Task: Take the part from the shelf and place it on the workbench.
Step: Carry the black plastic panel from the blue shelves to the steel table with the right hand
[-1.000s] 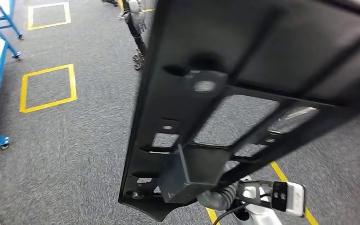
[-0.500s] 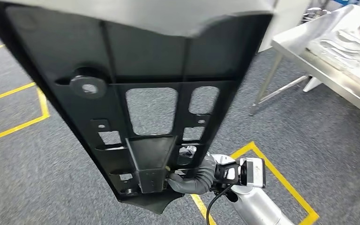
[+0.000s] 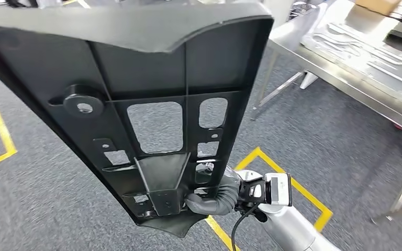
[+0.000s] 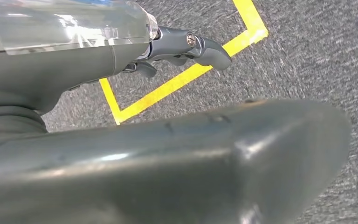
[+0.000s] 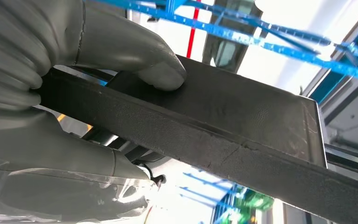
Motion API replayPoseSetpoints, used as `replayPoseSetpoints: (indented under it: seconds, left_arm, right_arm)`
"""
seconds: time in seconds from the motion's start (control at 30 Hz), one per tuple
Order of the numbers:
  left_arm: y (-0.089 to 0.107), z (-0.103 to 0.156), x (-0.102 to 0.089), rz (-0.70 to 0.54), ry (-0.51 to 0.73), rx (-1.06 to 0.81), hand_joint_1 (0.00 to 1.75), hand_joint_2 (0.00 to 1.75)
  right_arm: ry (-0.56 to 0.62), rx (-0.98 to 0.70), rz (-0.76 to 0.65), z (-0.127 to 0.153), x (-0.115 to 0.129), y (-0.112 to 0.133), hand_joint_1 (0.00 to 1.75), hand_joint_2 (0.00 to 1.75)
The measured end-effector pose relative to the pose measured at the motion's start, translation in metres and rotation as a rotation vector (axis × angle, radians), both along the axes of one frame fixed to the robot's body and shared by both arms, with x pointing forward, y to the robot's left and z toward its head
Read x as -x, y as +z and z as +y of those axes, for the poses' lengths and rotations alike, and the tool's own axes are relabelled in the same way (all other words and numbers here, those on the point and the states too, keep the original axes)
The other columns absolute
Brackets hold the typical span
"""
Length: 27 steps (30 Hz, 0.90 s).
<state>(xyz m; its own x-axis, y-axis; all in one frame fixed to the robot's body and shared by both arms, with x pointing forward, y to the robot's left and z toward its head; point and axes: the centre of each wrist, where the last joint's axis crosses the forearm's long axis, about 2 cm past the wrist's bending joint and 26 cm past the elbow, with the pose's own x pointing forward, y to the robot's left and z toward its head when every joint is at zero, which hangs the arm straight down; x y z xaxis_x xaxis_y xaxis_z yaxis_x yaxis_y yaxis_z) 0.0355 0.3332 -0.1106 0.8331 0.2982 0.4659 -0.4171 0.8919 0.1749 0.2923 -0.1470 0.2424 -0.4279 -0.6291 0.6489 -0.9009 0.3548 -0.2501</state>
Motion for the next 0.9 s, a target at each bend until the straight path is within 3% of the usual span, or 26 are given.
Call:
replayPoseSetpoints:
  seconds: [0.9]
  left_arm:
    - [-0.0007,-0.0097,0.0013,0.014,0.027,0.007,0.0,0.0]
  right_arm:
    - [-0.023,-0.057,0.023,-0.0078,-0.0004,0.0078,1.69,1.75]
